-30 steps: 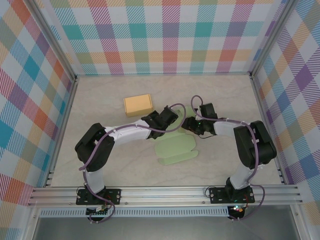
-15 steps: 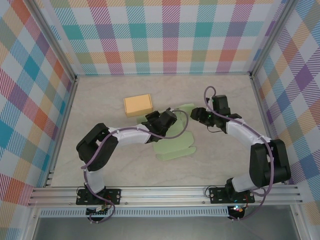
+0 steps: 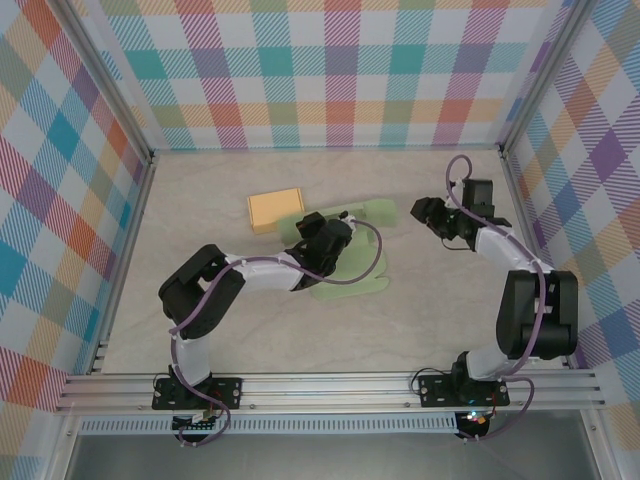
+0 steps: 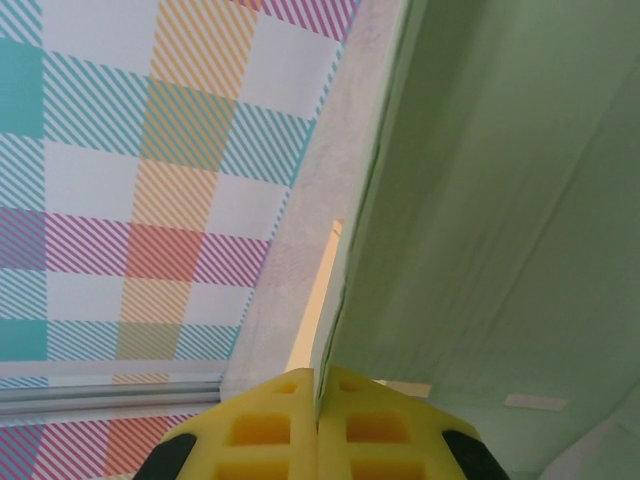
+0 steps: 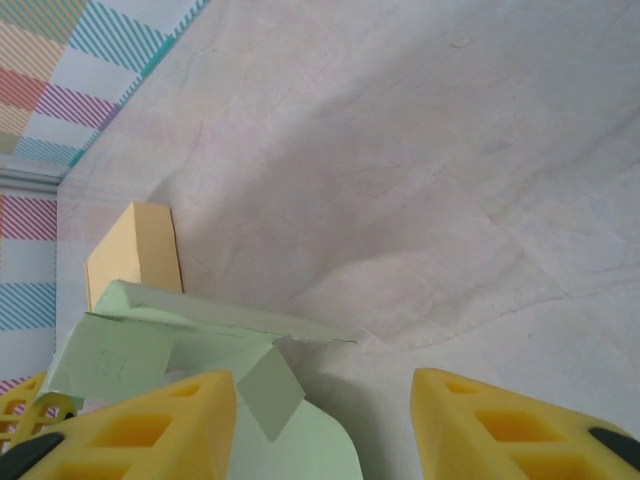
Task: Fold the paper box
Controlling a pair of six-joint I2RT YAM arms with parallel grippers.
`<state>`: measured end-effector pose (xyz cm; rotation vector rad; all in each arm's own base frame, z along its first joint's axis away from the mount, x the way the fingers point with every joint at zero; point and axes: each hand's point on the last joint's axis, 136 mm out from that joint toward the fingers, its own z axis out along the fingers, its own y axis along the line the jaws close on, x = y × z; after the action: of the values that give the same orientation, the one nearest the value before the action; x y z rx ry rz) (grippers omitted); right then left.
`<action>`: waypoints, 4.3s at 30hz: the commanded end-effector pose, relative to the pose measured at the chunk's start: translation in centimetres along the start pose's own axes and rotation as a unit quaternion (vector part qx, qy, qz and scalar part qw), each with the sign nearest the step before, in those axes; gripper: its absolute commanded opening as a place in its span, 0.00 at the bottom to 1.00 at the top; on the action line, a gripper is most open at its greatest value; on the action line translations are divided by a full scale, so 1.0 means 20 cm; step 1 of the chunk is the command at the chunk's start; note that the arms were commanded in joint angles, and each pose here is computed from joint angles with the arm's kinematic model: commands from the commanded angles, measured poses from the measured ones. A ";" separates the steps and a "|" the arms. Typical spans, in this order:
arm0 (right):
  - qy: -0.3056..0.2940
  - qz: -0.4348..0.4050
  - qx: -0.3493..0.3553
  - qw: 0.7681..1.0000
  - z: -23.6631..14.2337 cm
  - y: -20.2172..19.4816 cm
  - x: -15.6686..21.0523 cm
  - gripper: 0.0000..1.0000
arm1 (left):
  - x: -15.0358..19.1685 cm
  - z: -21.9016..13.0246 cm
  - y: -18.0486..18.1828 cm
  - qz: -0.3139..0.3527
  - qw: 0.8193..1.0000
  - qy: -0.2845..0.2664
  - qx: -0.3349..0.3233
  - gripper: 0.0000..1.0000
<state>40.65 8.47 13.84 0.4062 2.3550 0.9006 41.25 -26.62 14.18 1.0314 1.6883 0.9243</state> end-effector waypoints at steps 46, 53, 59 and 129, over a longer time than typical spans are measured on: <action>0.072 0.018 -0.049 0.996 0.21 -0.17 0.18 0.48 | -0.24 -0.02 -0.15 0.098 0.980 -0.109 -0.132 0.00; 0.081 0.000 -0.053 0.995 0.22 -0.14 0.25 0.48 | -0.22 0.00 -0.22 0.130 0.977 -0.114 -0.129 0.00; 0.091 -0.021 -0.060 0.994 0.23 -0.09 0.33 0.49 | -0.21 0.00 -0.20 0.132 0.976 -0.114 -0.129 0.00; -0.093 -0.279 0.053 0.954 0.48 0.03 0.26 0.13 | -0.30 -0.08 -0.22 0.105 0.977 -0.163 -0.088 0.00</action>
<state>41.20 16.03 5.14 -0.1407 2.2276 0.4805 40.76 -32.97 11.88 1.1825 1.2087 1.0396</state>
